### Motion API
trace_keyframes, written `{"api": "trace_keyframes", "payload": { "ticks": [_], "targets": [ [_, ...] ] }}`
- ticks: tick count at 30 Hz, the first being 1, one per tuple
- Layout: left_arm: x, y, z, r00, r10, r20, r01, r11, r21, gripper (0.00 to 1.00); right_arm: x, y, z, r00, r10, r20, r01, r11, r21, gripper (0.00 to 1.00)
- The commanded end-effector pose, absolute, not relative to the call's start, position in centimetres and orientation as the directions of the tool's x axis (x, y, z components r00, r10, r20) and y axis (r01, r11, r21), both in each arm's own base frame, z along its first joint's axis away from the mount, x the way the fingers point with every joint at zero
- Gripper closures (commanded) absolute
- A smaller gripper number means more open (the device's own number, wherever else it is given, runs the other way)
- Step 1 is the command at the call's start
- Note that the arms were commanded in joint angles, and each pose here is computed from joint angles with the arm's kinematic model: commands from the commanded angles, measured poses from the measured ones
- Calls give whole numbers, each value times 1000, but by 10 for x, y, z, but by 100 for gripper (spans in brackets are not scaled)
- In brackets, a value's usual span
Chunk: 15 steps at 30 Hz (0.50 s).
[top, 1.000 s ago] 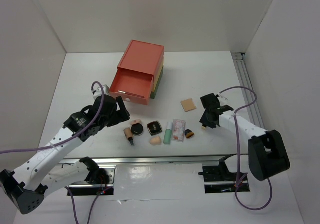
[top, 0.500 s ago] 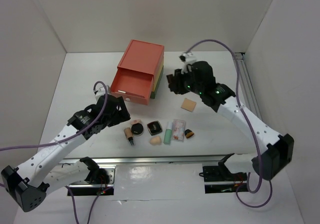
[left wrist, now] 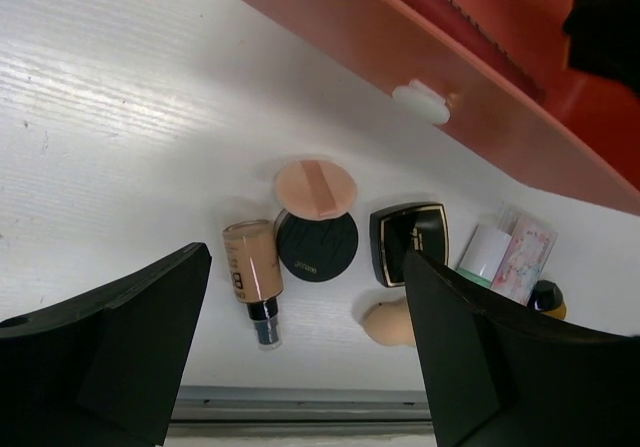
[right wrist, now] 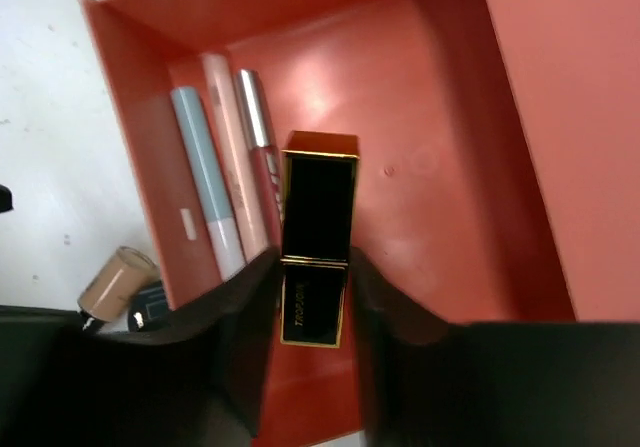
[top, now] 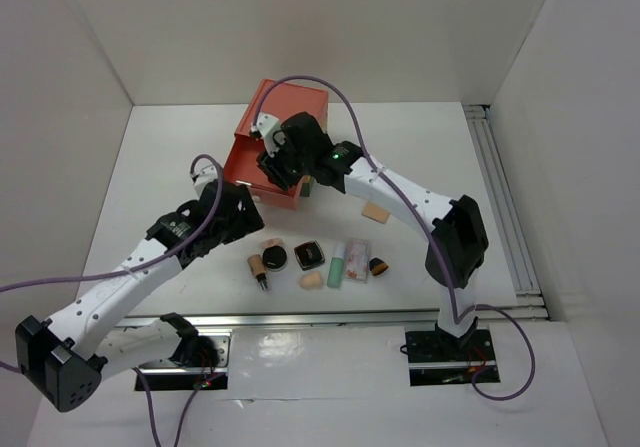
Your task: Organize the makeup
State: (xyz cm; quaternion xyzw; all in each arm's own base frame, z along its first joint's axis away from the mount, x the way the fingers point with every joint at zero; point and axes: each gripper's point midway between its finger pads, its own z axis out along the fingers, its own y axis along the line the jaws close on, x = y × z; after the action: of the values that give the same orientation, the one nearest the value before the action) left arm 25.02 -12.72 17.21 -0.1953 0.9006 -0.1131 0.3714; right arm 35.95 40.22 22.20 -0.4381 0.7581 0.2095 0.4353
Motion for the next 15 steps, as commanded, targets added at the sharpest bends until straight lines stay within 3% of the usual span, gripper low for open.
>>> {"api": "trace_keyframes", "payload": {
  "ticks": [1,3,6,11,15],
  "targets": [
    [269,-133,187,-605,-455,-653,-246,887,-391,9,373,400,266,-151,-458,-876,-827,544,-142,52],
    [277,-132,183,-605,-461,-649,-267,885,-380,9,377,404,279,-121,-435,-892,-838,527,-144,33],
    [288,-132,184,-607,-452,-654,-263,890,-372,13,388,402,303,-97,-400,-911,-826,543,-150,13],
    [305,-133,185,-593,-469,-655,-262,881,-393,17,440,382,341,-75,-296,-952,-742,655,-145,4],
    [320,-137,192,-593,-460,-661,-217,882,-418,22,509,350,323,-146,-248,-958,-721,690,-69,2]
  ]
}}
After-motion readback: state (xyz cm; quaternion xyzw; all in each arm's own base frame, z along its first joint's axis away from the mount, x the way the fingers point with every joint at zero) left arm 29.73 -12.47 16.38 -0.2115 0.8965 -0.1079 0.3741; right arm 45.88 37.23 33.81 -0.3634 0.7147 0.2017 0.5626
